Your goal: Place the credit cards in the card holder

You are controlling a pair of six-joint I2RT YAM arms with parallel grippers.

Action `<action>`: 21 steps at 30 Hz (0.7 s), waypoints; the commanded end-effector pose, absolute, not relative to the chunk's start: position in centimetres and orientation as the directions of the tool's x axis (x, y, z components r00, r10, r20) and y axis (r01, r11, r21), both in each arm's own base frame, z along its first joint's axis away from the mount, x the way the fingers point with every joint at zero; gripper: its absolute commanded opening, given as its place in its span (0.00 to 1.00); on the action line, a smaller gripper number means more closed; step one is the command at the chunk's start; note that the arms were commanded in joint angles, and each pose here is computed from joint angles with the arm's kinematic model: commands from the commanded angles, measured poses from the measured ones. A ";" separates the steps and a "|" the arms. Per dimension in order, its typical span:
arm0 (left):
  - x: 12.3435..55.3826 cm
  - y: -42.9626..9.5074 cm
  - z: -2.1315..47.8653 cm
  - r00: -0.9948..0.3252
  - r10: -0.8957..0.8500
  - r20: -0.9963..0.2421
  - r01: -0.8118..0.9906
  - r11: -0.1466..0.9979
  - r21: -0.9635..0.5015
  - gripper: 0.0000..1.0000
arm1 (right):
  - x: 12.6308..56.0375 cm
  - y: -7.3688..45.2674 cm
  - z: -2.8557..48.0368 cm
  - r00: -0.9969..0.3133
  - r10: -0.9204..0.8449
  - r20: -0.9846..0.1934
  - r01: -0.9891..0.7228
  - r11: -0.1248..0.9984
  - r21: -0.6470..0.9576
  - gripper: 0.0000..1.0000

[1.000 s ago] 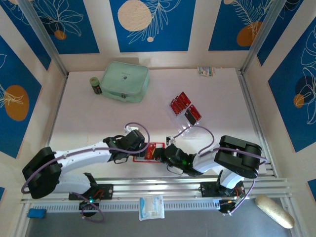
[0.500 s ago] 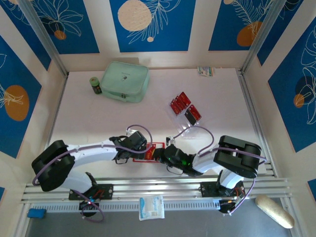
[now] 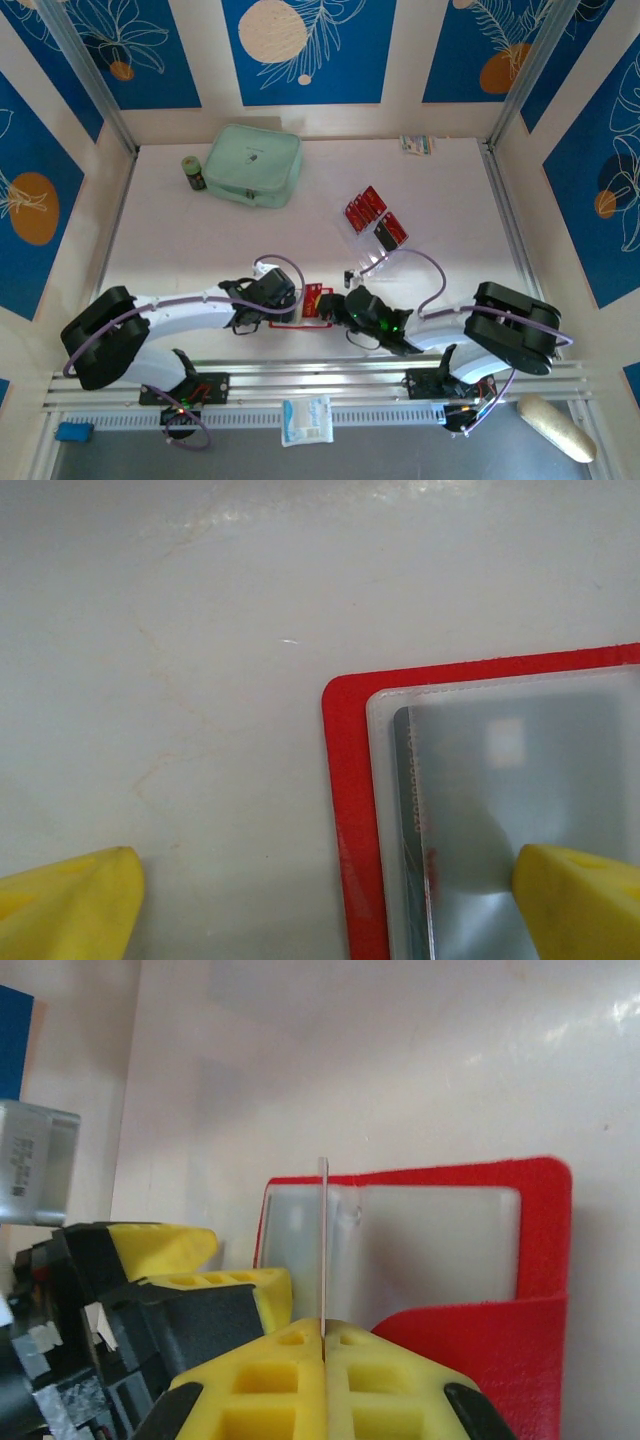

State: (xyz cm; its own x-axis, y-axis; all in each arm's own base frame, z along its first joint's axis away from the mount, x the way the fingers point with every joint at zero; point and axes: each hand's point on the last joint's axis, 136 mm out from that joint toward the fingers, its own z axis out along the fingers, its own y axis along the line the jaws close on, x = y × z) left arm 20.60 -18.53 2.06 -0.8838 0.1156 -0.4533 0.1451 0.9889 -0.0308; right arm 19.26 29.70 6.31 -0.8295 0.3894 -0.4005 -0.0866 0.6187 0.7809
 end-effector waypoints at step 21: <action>18.2 -14.8 -0.2 -0.924 0.120 -0.364 0.104 0.993 0.062 0.93 | 20.3 30.7 5.7 -0.826 0.379 -0.418 -0.113 0.615 0.780 0.00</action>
